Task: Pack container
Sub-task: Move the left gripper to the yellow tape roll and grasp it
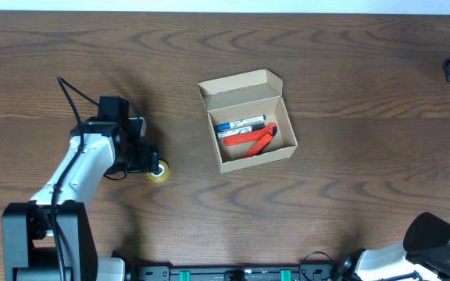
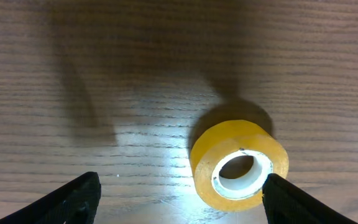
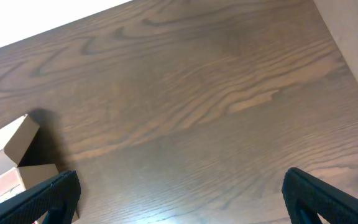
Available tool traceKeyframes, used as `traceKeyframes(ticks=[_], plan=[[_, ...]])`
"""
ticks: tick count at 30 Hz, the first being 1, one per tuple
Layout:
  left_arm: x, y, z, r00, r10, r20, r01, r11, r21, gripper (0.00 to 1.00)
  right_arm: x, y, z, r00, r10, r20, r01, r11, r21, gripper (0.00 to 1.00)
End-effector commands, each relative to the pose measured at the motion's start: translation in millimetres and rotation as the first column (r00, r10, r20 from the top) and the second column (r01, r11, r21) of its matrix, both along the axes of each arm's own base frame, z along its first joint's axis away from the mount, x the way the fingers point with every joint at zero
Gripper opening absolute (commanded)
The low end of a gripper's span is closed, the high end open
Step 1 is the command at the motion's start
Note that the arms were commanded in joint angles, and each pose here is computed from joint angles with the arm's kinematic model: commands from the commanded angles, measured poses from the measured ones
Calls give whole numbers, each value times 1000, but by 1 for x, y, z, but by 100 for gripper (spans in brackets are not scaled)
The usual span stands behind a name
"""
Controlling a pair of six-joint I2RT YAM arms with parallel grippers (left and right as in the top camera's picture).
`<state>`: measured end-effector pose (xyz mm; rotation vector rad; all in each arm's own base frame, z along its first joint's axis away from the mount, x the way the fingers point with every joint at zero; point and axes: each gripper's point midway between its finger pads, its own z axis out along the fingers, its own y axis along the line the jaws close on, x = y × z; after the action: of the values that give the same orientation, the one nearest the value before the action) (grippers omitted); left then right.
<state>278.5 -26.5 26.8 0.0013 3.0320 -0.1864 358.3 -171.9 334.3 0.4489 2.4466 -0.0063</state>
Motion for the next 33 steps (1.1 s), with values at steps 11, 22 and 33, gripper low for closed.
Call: traceKeyframes(ticks=[11, 22, 33], plan=[[-20, 5, -22, 999, 13, -40, -12, 1000, 26, 85, 1, 2, -2, 1000, 12, -4, -12, 1000, 7, 99], [-28, 6, -42, 999, 26, -27, -25, 999, 27, 86, 0, 3, -3, 1000, 12, -8, -12, 1000, 9, 99], [-29, 1, -45, 999, 23, -25, -23, 1000, -2, 26, 0, 4, -2, 1000, 17, -4, -17, 1000, 15, 99]])
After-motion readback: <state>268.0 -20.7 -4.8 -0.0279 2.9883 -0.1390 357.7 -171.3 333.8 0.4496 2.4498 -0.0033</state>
